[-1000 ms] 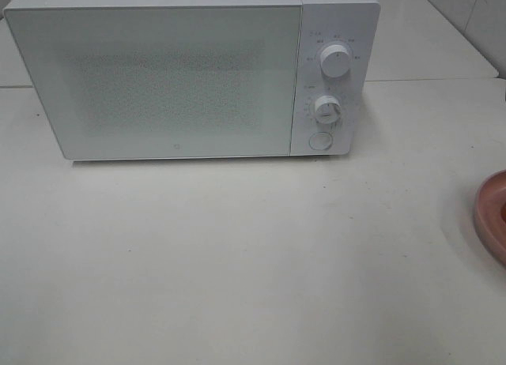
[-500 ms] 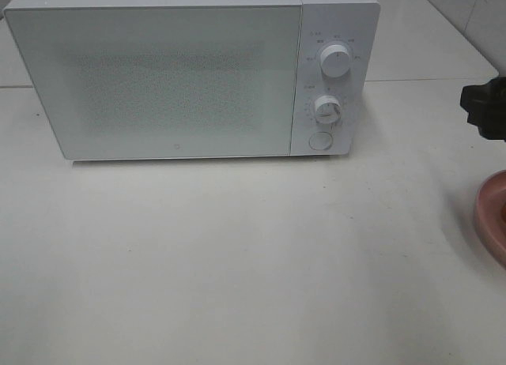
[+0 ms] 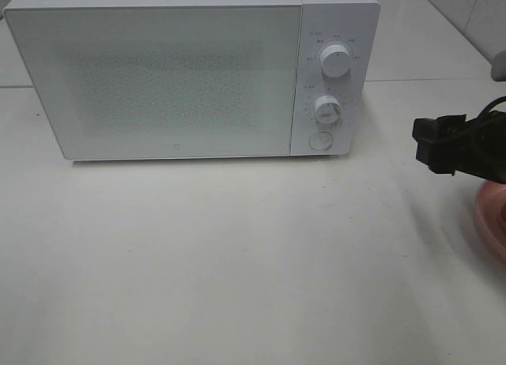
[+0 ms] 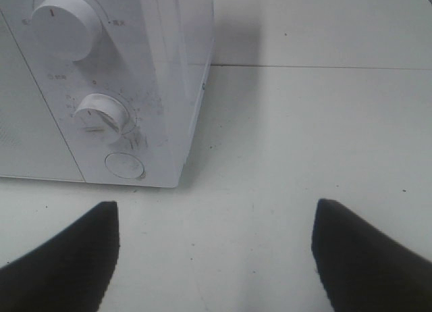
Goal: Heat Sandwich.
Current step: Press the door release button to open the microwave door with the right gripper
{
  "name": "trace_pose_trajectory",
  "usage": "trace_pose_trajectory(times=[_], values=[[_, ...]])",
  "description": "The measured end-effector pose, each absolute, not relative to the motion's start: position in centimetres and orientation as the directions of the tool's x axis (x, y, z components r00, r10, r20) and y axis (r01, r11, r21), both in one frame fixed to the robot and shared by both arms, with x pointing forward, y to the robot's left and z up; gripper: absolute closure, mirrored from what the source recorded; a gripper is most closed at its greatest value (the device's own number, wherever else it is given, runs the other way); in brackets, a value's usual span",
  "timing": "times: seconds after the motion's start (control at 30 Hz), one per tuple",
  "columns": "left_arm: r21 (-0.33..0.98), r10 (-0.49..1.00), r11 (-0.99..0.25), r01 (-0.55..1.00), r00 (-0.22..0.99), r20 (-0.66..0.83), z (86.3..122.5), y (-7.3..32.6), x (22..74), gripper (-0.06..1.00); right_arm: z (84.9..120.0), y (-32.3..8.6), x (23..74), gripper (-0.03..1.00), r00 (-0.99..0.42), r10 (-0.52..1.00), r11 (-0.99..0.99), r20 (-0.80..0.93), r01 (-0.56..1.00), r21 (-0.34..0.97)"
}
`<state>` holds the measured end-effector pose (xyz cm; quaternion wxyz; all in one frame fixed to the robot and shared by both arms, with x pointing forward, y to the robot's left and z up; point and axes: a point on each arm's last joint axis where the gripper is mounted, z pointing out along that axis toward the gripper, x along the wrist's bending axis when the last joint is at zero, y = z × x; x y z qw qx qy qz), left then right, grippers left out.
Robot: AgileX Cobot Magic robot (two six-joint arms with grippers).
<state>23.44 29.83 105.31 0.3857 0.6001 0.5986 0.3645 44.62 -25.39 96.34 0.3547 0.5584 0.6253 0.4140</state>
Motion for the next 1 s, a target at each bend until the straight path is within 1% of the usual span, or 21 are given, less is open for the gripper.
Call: trace_pose_trajectory(times=[0.2,0.5,0.7,0.9,1.0], values=[[0.899,1.0,0.014,0.437,0.018,-0.024,105.3,29.8,23.4,-0.02,96.2,-24.1,44.6,0.21,-0.135,0.991,0.033,0.022,0.388,0.921],[0.899,1.0,0.014,0.437,0.018,-0.024,105.3,29.8,23.4,-0.02,96.2,-22.8,44.0,0.21,-0.093,0.993,-0.024,0.066,0.388,0.921],[0.899,1.0,0.014,0.437,0.018,-0.024,105.3,29.8,23.4,-0.02,96.2,-22.1,43.7,0.21,-0.131,0.99,0.008,0.047,0.389,0.921],[0.899,1.0,0.014,0.437,0.018,-0.024,105.3,29.8,23.4,-0.02,95.9,-22.1,43.4,0.21,-0.136,0.99,0.019,0.038,0.391,0.92],[0.899,1.0,0.014,0.437,0.018,-0.024,105.3,29.8,23.4,-0.02,95.1,-22.5,42.8,0.21,-0.128,0.991,0.032,0.023,0.41,0.912]])
